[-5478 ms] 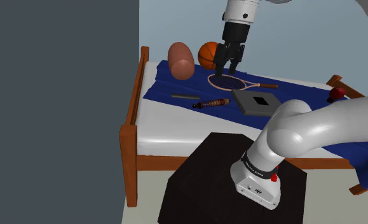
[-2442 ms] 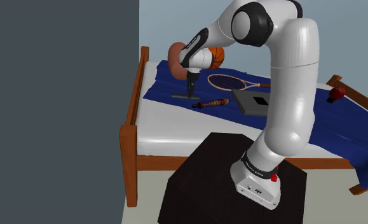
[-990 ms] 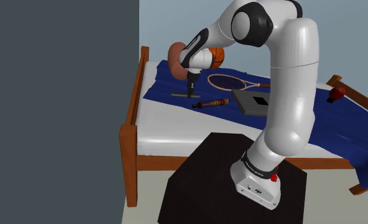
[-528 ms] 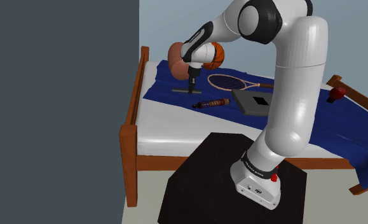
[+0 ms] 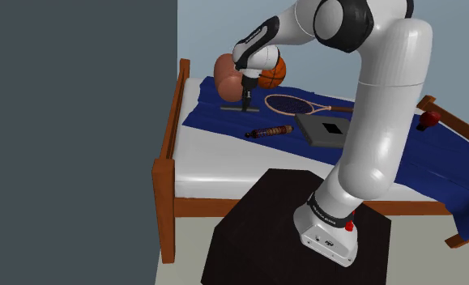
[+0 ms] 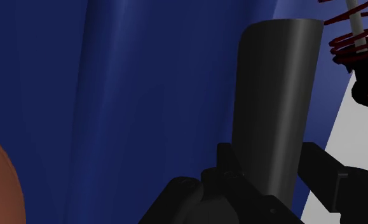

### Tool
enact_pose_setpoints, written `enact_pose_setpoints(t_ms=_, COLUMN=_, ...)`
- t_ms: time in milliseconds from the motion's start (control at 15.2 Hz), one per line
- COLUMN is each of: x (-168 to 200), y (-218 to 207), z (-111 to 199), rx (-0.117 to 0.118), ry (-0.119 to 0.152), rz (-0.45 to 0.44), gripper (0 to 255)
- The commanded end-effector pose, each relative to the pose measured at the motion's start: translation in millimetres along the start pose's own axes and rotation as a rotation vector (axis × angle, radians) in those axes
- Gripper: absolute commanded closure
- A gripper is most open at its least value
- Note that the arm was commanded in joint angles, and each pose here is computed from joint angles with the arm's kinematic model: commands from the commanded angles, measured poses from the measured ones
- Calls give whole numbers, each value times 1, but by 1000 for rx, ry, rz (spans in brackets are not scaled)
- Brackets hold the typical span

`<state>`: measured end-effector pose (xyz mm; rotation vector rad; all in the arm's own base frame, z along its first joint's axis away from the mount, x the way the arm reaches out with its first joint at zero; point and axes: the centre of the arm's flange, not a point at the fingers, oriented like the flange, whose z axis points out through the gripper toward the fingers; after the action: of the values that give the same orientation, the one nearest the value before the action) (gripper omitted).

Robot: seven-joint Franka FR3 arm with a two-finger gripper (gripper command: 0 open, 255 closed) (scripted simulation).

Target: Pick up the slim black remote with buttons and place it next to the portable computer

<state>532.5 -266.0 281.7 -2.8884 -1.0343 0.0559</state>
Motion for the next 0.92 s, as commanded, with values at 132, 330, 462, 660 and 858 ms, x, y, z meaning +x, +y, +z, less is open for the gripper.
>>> enact_pose_setpoints(t_ms=132, x=0, y=-2, z=-22, rx=0, ry=0, rz=0, gripper=255)
enact_pose_setpoints(t_ms=330, x=-25, y=-10, z=-22, rx=0, ry=0, rz=0, gripper=255)
enact_pose_setpoints(t_ms=462, x=-50, y=-18, z=-21, rx=0, ry=0, rz=0, gripper=255)
enact_pose_setpoints(t_ms=660, x=-88, y=-29, z=-20, rx=0, ry=0, rz=0, gripper=255)
enact_pose_setpoints(t_ms=858, x=-126, y=-41, z=-19, rx=0, ry=0, rz=0, gripper=255)
